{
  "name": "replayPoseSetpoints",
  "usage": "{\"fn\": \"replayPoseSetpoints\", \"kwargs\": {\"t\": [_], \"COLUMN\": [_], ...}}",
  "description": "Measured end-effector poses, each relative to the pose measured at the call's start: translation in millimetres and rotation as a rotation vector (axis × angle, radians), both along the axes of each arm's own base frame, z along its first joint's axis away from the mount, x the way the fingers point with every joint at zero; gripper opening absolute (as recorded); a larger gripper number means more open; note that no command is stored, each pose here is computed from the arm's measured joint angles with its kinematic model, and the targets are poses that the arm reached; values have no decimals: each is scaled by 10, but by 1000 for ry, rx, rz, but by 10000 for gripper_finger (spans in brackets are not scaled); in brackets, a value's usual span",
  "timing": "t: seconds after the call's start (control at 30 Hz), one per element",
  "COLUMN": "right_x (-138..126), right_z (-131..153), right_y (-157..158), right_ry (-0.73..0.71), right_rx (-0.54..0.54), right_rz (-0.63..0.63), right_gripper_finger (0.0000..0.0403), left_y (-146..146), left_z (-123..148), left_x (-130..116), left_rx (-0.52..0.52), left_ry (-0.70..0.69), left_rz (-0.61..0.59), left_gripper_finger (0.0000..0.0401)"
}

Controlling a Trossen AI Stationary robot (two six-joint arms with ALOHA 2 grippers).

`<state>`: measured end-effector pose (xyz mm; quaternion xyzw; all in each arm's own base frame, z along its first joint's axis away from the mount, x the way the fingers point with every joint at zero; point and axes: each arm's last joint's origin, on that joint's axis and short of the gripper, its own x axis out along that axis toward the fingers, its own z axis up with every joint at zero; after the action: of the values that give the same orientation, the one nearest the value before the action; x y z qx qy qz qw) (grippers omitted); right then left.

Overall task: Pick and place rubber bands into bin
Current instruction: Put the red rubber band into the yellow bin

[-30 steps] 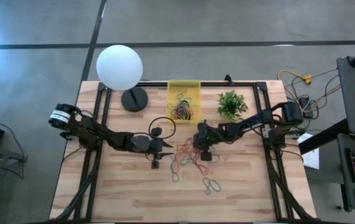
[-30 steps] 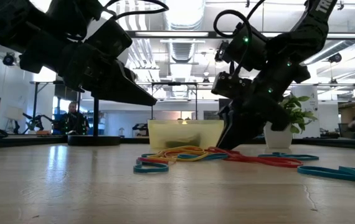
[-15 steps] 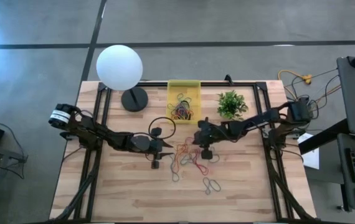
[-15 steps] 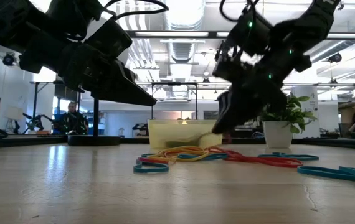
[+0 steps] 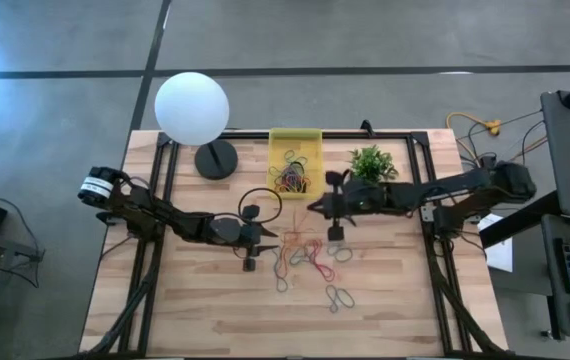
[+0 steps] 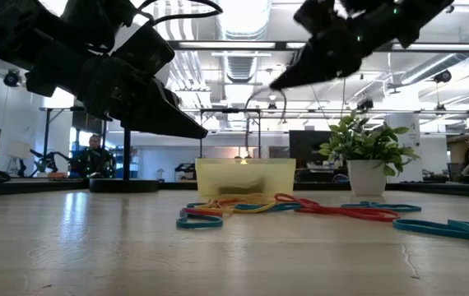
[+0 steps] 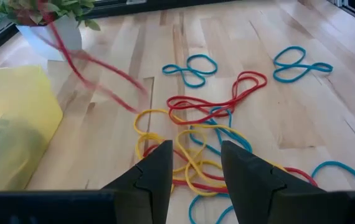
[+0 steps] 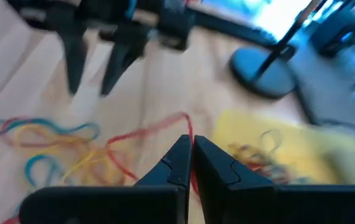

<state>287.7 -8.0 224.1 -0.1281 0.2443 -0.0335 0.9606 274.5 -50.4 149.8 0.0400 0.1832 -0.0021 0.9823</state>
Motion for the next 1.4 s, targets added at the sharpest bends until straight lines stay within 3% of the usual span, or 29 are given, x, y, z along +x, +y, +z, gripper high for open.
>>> {"fn": "replayPoseSetpoints", "kwargs": {"t": [0.3, 0.57, 0.8, 1.17, 1.4], "right_x": [-31, 80, 263, 691, 724], "right_z": [402, 503, 301, -291, -412], "right_y": [-301, -743, -1099, -1464, -1574], "right_ry": [-111, -118, -62, 109, 243], "right_rx": [-124, -156, -70, 26, 128], "right_rz": [-56, -145, -140, -170, -227], "right_gripper_finger": [8, 8, 8, 8, 9], "left_y": [0, -1, 1, 1, 1], "left_z": [6, 5, -7, -9, -12], "left_x": [4, 3, -3, -5, -7], "left_rx": [-1, 0, 2, 2, 3], "left_ry": [-3, -2, 7, 9, 10], "left_rz": [0, 0, 0, 1, 2], "left_gripper_finger": [121, 121, 121, 121, 121]}}
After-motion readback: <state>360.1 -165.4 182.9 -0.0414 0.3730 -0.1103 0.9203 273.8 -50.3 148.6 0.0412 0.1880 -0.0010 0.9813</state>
